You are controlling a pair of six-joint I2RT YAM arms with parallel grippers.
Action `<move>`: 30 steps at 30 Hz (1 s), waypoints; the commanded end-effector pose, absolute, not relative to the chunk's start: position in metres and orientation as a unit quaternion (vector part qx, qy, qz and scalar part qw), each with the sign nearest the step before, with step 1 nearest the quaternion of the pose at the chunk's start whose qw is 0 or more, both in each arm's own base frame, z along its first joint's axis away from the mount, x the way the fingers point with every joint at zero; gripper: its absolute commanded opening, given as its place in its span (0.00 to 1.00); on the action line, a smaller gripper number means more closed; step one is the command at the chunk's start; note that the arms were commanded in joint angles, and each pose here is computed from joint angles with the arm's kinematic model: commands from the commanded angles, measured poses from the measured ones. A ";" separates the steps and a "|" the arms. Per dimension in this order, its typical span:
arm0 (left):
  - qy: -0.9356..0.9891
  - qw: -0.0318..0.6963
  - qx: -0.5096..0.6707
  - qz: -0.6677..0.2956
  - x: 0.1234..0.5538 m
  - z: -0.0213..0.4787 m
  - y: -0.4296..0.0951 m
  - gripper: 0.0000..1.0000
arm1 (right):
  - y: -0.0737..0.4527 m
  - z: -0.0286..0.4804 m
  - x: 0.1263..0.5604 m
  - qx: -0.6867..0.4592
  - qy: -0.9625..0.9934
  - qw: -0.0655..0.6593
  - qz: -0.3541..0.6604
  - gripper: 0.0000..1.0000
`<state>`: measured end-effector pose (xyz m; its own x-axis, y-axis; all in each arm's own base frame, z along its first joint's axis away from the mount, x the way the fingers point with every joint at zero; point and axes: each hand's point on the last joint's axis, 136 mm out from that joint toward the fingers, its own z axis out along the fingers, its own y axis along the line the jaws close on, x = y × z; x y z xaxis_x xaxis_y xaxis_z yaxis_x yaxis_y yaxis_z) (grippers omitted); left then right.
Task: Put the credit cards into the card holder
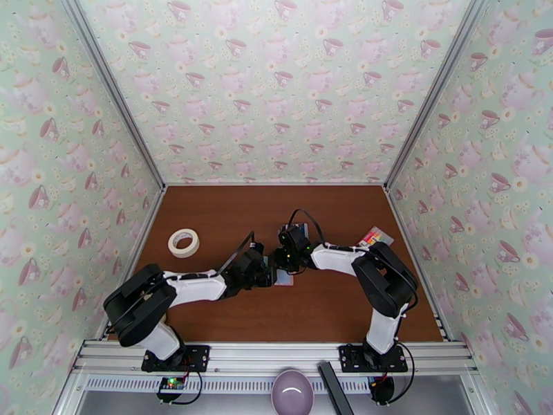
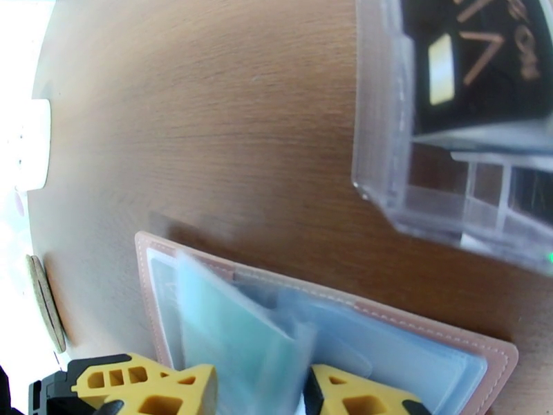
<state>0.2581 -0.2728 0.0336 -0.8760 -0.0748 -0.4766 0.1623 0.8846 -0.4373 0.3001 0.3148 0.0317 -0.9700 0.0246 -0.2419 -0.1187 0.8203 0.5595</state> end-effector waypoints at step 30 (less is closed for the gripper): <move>0.925 0.260 0.072 -0.268 0.257 0.043 -0.292 0.69 | 0.312 0.026 0.285 -0.019 0.948 0.088 0.306 0.40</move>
<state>0.2594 -0.2864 0.0489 -0.8537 -0.0373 -0.5194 0.2445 0.8519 -0.4630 0.2964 0.3167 0.0318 -0.9747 0.0216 -0.2226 -0.1135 0.8096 0.5759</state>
